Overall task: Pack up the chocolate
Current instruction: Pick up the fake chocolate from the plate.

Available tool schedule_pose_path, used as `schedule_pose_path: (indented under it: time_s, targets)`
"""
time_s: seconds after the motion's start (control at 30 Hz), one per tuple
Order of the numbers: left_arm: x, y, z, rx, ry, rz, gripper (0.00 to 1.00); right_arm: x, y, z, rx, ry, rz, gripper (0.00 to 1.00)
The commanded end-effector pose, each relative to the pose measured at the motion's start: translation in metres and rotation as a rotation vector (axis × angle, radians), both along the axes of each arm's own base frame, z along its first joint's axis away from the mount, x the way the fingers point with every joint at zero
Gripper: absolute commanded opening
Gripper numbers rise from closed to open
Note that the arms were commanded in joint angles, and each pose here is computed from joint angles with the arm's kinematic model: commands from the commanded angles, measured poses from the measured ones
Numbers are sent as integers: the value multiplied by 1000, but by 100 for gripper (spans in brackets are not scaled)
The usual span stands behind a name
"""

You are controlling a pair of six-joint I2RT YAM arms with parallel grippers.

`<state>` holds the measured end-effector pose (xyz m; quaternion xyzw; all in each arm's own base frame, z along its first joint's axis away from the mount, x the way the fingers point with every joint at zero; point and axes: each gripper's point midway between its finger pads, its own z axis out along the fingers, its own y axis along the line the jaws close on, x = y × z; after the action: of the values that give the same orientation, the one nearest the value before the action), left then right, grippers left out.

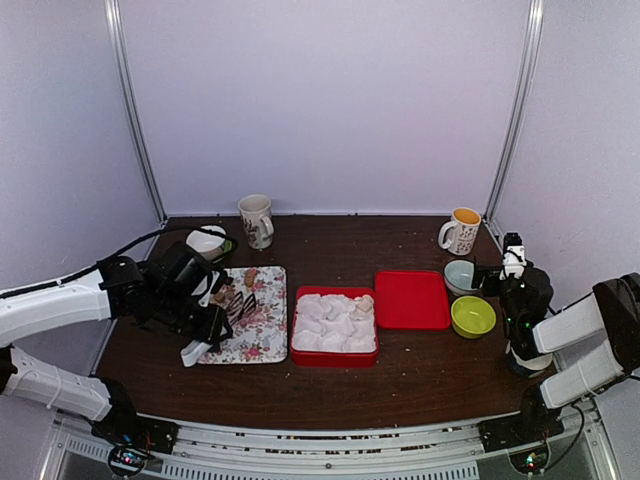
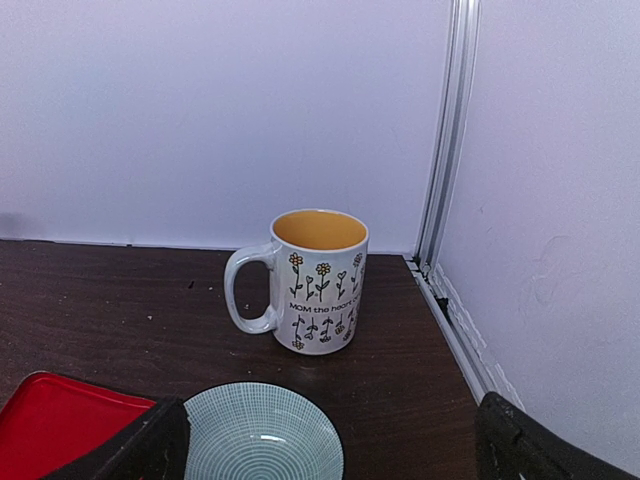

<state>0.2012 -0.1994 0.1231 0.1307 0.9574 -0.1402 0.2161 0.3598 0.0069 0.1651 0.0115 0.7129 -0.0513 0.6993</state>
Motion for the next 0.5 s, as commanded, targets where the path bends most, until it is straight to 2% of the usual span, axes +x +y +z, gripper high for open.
schedule_pose_path:
  time_s: [0.0, 0.3, 0.47]
  targets:
    - [-11, 15, 2, 98, 78, 8, 41, 3, -1, 11, 5, -32, -1, 100]
    - [-11, 35, 7, 115, 133, 94, 43, 3, -1, 11, 5, -32, -1, 100]
    - [-22, 44, 9, 138, 198, 80, 44, 3, -1, 11, 5, -31, -2, 100]
